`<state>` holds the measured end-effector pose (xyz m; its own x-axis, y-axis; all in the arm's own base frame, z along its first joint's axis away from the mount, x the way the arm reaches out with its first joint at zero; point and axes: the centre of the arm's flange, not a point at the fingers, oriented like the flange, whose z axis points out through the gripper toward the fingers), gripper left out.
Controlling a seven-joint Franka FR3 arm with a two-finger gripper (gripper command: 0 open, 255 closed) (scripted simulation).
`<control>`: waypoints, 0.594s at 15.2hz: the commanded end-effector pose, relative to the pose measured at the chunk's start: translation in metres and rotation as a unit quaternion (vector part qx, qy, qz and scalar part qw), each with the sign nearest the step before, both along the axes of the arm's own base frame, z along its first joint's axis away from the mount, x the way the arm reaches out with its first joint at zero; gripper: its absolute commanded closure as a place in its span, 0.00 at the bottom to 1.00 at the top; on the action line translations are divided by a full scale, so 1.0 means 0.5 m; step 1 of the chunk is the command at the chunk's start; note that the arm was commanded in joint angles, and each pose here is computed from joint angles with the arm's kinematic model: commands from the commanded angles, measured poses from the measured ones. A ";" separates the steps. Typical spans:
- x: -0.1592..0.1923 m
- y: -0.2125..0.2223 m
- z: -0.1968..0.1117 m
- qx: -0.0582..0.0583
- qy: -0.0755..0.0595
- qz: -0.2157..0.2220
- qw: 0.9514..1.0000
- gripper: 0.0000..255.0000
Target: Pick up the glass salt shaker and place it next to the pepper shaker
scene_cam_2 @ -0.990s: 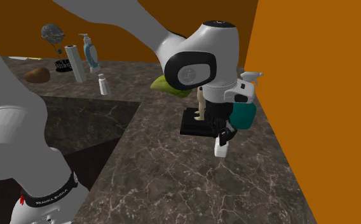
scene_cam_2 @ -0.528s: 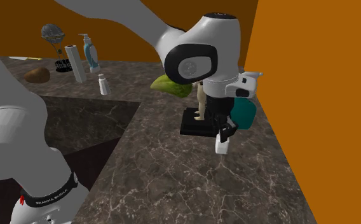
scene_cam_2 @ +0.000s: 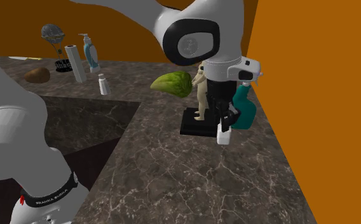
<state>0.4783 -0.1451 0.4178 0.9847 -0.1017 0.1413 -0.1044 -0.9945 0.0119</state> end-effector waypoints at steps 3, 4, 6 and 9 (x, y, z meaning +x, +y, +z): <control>0.002 -0.001 0.041 0.000 0.000 0.000 1.000 1.00; 0.002 -0.001 0.052 0.000 0.000 0.000 1.000 1.00; 0.002 -0.001 0.073 0.000 0.000 0.000 1.000 1.00; 0.002 -0.001 0.104 0.000 0.000 0.000 1.000 1.00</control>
<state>0.4783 -0.1450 0.4648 0.9847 -0.1017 0.1413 -0.1044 -0.9945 0.0118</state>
